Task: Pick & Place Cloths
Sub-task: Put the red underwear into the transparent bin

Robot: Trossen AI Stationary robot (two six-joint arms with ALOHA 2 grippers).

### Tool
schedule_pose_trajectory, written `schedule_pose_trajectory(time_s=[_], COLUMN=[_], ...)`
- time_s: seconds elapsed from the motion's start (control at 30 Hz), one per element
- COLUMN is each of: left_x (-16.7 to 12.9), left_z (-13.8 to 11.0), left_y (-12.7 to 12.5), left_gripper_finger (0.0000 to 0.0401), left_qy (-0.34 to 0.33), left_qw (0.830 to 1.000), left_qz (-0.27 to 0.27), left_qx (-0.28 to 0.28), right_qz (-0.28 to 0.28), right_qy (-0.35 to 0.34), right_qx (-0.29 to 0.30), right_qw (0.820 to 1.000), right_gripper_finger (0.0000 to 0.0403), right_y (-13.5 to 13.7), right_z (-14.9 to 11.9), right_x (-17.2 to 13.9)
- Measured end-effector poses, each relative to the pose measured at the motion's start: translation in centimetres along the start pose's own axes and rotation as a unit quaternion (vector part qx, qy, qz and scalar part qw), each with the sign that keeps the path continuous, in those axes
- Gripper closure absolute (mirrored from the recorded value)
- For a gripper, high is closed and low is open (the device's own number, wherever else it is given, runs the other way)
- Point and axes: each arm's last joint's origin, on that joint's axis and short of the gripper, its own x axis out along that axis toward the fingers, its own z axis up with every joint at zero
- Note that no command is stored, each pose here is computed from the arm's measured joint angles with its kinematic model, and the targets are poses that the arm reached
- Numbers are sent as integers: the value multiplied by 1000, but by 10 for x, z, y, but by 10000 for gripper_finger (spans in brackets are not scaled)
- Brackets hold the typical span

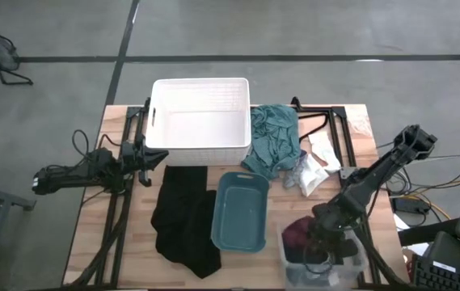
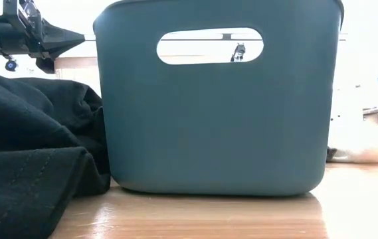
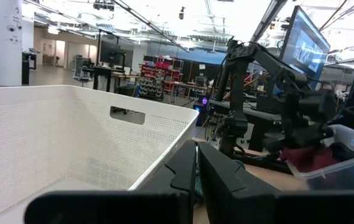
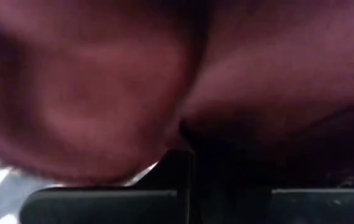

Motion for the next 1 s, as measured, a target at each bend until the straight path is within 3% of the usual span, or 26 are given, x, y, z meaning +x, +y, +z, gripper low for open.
schedule_pose_trajectory(time_s=[0.43,0.7,0.83,1.0], left_x=[0,0,0,0], left_z=[-1,-1,-1,-1], left_y=[0,0,0,0], left_gripper_finger=[378,378,378,378], left_qy=[3,4,4,4], left_qw=[1000,1000,1000,1000], left_qz=[1,1,1,1], left_qx=[1,1,1,1], right_qz=[80,102,87,-8], right_qy=[-47,-73,-60,-64], right_qx=[-9,-2,7,24], right_qw=[996,992,994,998], right_gripper_finger=[390,320,276,247], right_y=[48,67,71,67], right_z=[15,27,29,29], right_x=[-49,-68,-71,-79])
